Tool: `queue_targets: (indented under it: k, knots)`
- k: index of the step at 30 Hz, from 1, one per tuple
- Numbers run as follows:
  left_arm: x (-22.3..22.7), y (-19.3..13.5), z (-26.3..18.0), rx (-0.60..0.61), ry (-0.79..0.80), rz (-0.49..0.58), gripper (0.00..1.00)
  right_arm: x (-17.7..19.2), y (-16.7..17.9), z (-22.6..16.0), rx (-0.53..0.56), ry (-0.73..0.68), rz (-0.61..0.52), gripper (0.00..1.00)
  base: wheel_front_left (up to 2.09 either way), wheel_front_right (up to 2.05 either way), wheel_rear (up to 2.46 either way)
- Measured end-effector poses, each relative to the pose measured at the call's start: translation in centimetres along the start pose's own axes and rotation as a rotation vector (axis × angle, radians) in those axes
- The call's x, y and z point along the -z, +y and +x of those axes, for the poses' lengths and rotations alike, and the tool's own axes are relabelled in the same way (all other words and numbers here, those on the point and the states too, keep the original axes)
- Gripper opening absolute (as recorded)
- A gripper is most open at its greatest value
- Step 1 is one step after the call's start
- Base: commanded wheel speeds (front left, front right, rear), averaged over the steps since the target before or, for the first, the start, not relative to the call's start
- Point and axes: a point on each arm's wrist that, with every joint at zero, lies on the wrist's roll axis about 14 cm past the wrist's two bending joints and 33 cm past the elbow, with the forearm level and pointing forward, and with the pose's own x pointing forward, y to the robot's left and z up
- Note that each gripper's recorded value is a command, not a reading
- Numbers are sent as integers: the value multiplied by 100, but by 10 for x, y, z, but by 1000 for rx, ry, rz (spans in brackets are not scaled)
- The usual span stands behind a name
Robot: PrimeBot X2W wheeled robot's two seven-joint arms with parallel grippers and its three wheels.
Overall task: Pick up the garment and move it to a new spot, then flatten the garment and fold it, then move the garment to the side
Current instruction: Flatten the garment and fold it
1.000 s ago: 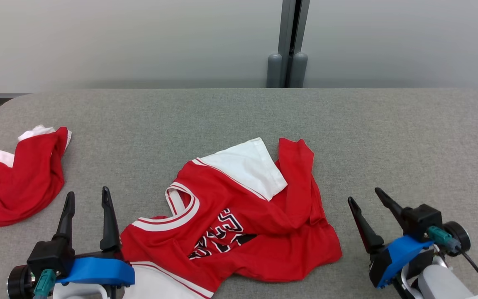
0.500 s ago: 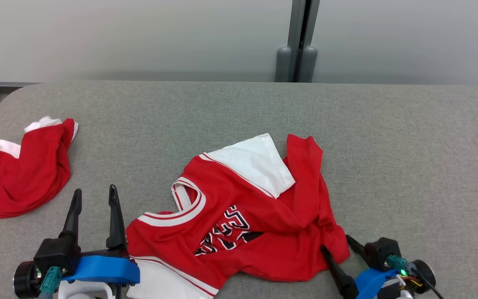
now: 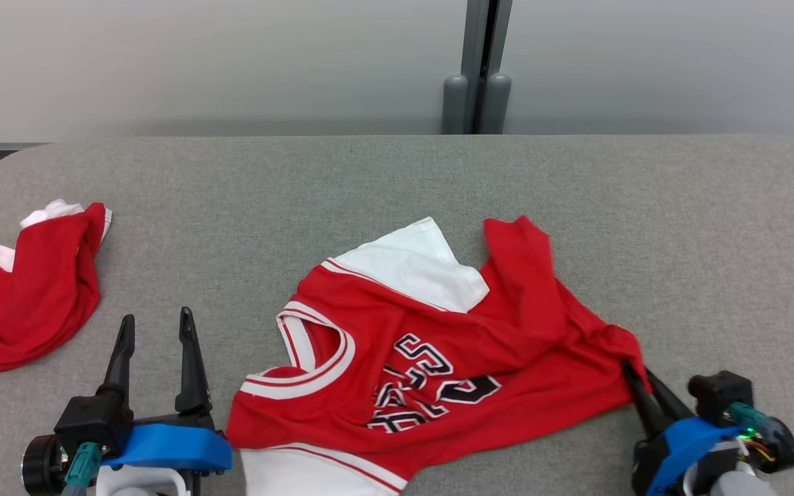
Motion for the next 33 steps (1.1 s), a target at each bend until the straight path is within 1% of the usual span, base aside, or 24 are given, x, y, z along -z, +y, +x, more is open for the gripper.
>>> queue_targets:
  k: [3, 6, 9, 10, 11, 13, 19, 23, 25, 29, 33]
  knots:
    - [-1, -2, 1, 5, -3, -2, 100, -4, -32, -15, 90, -33, 9, 0, 0, 0, 0]
    - [-1, -6, 3, 11, -4, -10, 100, -1, -61, -34, 177, -43, 10, 0, 0, 0, 0]
    - [0, -8, 5, 14, -3, -10, 100, 10, -65, -46, 214, -17, 34, 0, 0, 0, 0]
    - [0, -9, 5, 15, -2, -10, 100, 12, -63, -48, 214, -15, 38, 42, 0, 0, 0]
    - [0, -9, 6, 17, -1, -10, 100, 10, -64, -50, 220, -22, 39, 100, 0, 0, 0]
    - [1, -10, 6, 19, 0, -12, 100, -2, -65, -49, 233, -71, 47, 100, 0, 0, 0]
    - [1, -10, 6, 22, 0, -10, 100, -59, -55, -46, 226, -259, 6, 100, 0, 0, 0]
    - [-2, -8, 5, 21, -7, -5, 100, -101, -31, -46, 175, -396, -18, 100, 0, 0, 0]
    - [-3, -7, 3, 17, -9, -4, 100, -115, -17, -47, 144, -444, -24, 100, 0, 0, 0]
    - [-5, -3, 0, 11, -14, -4, 100, -121, 5, -47, 92, -468, -16, 100, 0, 0, 0]
    - [-5, 1, -3, 1, -13, -2, 100, -111, 22, -44, 51, -440, -11, 100, 0, 0, 0]
